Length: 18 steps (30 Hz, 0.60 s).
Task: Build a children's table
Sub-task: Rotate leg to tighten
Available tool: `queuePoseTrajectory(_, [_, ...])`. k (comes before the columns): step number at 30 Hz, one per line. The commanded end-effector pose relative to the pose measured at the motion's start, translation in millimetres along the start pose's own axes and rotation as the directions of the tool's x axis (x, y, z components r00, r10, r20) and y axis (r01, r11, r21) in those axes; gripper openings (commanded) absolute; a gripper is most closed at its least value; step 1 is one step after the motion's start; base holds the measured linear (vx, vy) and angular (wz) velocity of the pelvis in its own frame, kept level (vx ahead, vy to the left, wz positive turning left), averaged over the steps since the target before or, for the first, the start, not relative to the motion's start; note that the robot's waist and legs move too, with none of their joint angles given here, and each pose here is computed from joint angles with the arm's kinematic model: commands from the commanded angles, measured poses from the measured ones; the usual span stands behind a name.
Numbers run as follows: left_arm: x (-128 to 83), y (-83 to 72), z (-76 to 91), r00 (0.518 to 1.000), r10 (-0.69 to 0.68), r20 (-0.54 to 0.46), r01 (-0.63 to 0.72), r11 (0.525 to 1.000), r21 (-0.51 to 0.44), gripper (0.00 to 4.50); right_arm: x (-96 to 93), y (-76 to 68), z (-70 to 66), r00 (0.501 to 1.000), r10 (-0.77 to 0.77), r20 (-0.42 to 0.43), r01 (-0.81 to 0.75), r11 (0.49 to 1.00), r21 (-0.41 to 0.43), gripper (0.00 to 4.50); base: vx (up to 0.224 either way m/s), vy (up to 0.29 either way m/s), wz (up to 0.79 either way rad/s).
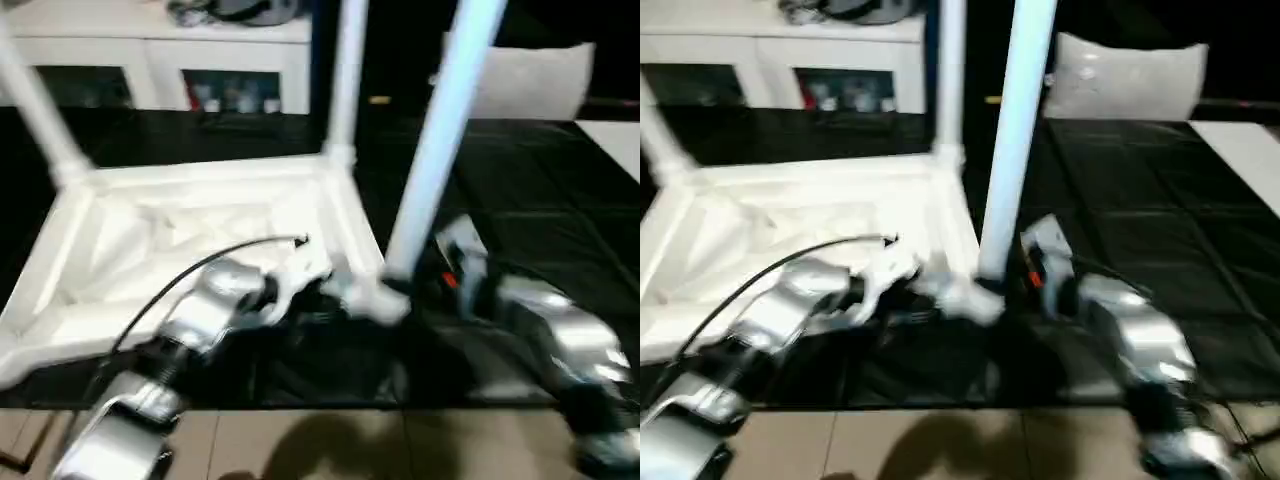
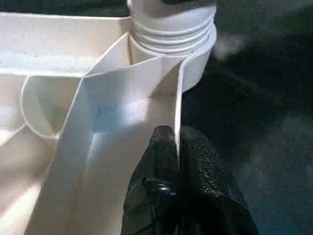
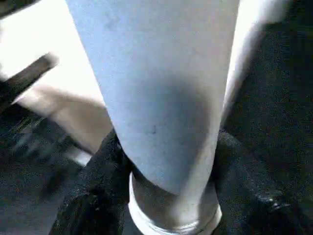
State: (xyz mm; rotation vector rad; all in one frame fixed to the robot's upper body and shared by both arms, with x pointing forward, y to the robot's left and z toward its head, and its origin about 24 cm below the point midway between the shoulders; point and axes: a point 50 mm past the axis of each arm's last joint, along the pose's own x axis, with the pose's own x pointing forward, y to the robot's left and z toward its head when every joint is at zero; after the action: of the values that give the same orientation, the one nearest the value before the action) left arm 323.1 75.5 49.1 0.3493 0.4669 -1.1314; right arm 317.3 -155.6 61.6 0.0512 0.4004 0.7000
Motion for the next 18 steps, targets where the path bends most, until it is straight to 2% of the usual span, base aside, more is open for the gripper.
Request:
queuePoseTrajectory(1, [10, 0.4, 2.9, 0.995, 0.103, 0.001, -0.103, 0.994, -0.042, 0.00, 14.6, 2.3, -16.5, 0.990, -0.117, -0.078, 0.121, 0.991, 0.050, 2.05, 0.000, 0.000, 0.00])
queuePoseTrajectory(3, [18, -0.8, 7.5, 0.985, 0.170, 0.016, -0.169, 0.983, -0.065, 0.00, 24.4, 3.1, -19.8, 0.969, -0.230, -0.090, 0.235, 0.971, 0.050, 2.05, 0.000, 0.000, 0.00])
queuePoseTrajectory(9, [22, -4.2, 9.7, 0.986, 0.163, 0.019, -0.162, 0.986, -0.049, 0.00, 32.8, 11.1, -17.7, 0.970, -0.231, -0.072, 0.234, 0.971, 0.042, 2.05, 0.000, 0.000, 0.00])
queuePoseTrajectory(10, [21, -4.4, 9.4, 0.987, 0.159, 0.017, -0.158, 0.986, -0.045, 0.00, 32.7, 11.5, -17.5, 0.973, -0.221, -0.067, 0.224, 0.974, 0.042, 2.56, 0.000, 0.000, 0.00])
queuePoseTrajectory(11, [21, -4.9, 8.8, 0.988, 0.153, 0.016, -0.152, 0.988, -0.037, 0.00, 31.9, 12.0, -16.7, 0.978, -0.200, -0.054, 0.203, 0.978, 0.039, 2.68, 0.000, 0.000, 0.00])
queuePoseTrajectory(13, [21, -5.9, 8.0, 0.990, 0.140, 0.020, -0.140, 0.990, -0.030, 0.00, 29.9, 12.7, -15.8, 0.984, -0.170, -0.044, 0.172, 0.985, 0.035, 2.71, 0.000, 0.000, 0.00])
queuePoseTrajectory(14, [21, -6.5, 7.5, 0.990, 0.136, 0.022, -0.135, 0.990, -0.029, 0.00, 29.3, 13.2, -15.6, 0.986, -0.159, -0.041, 0.161, 0.986, 0.033, 2.96, 0.000, 0.000, 0.00])
queuePoseTrajectory(18, [17, -6.5, 2.8, 0.994, 0.103, 0.019, -0.103, 0.995, -0.008, 0.00, 19.3, 7.5, -11.3, 0.995, -0.101, -0.016, 0.101, 0.995, 0.003, 3.19, 0.000, 0.000, 0.00])
